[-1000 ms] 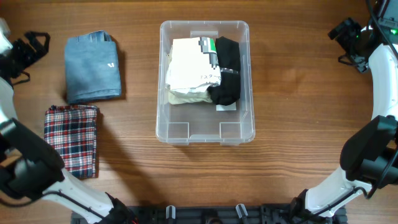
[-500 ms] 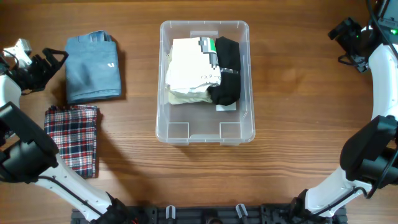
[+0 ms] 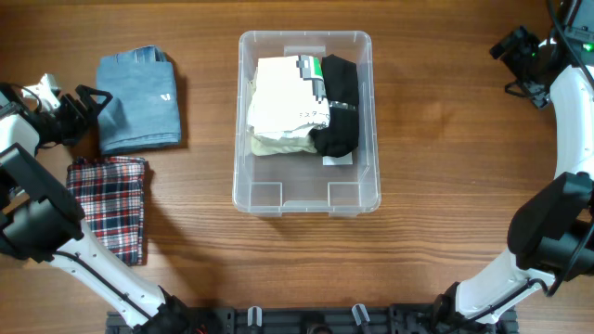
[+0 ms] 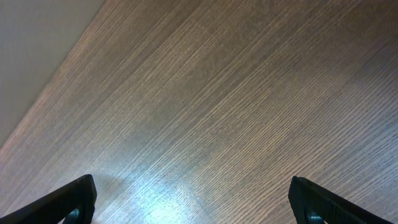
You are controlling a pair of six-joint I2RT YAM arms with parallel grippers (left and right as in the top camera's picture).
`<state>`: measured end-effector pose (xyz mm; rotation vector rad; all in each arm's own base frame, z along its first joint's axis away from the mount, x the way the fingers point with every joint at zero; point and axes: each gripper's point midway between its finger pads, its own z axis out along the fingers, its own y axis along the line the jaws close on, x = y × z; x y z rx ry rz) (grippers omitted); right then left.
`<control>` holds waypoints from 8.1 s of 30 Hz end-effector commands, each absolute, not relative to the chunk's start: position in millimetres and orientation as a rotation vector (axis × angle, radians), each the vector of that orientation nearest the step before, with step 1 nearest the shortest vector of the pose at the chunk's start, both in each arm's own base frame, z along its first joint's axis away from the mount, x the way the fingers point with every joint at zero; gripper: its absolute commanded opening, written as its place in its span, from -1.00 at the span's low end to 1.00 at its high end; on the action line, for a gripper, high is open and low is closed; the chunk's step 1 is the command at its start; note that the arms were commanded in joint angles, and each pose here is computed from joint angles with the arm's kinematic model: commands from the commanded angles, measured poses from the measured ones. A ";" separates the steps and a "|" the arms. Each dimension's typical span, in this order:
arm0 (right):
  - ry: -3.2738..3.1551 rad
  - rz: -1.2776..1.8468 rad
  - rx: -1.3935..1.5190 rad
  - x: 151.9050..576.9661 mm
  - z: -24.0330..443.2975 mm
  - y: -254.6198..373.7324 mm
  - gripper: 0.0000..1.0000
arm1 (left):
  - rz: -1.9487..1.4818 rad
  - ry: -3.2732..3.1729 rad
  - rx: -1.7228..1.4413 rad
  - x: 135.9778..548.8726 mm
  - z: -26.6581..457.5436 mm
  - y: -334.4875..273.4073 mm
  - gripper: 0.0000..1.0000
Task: Pack container
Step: 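Move the left gripper to the blue denim and grasp it, then lift the blue denim and carry it over the bin, then lower the blue denim into the bin on top of the garments, then release the denim and withdraw the left gripper toward the plaid cloth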
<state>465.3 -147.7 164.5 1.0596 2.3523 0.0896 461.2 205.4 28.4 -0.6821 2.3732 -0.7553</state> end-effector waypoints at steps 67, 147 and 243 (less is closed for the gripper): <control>2.353 0.103 1.071 467.0 161.9 -145.1 1.00 | -1.232 1.891 -0.139 443.7 369.7 25.1 -0.92; 2.353 0.103 1.071 467.0 161.9 -145.1 0.99 | -0.536 2.888 -0.068 318.7 157.4 -274.5 -0.86; 2.353 0.103 1.072 467.0 161.9 -145.1 1.00 | 0.176 2.365 -1.748 248.1 113.1 156.1 -0.92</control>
